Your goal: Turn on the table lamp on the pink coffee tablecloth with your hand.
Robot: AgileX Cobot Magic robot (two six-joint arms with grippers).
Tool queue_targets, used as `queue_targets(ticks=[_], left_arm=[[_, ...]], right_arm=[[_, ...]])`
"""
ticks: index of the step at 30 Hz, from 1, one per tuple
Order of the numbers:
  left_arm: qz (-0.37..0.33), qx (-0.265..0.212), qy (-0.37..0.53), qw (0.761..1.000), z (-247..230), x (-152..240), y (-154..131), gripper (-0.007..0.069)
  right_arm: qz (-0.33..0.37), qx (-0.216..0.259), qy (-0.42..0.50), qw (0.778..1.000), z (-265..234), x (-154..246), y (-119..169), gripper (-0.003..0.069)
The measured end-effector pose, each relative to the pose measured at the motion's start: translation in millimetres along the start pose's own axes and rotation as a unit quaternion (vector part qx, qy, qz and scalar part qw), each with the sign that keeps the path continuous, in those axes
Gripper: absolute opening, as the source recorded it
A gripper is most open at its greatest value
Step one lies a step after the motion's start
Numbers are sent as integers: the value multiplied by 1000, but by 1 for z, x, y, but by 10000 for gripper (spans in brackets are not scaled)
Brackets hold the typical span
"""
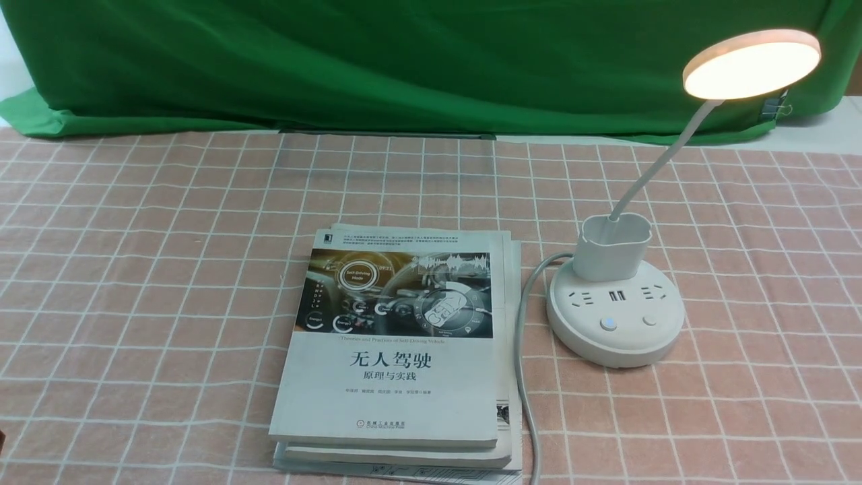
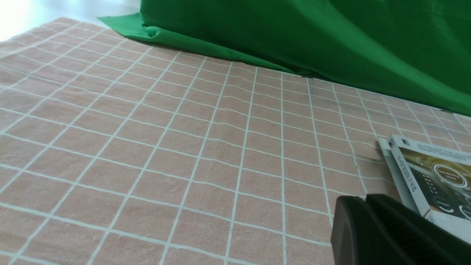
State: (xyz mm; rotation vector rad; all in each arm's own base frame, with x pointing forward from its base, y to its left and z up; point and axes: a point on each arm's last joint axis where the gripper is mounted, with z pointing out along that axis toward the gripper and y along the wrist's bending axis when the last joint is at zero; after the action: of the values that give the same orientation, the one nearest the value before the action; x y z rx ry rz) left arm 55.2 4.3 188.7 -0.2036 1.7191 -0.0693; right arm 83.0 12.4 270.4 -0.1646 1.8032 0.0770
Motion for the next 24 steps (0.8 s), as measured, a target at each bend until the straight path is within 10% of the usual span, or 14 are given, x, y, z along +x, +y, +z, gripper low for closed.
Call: queue_targets(ticks=[6, 24], left_arm=[[0, 0, 0, 1000, 0, 0, 0, 19], [-1, 0, 0, 1000, 0, 0, 0, 19]], right_arm=[[-14, 26, -47, 998, -4, 75, 1, 27], [-21, 19, -34, 999, -8, 87, 3, 47]])
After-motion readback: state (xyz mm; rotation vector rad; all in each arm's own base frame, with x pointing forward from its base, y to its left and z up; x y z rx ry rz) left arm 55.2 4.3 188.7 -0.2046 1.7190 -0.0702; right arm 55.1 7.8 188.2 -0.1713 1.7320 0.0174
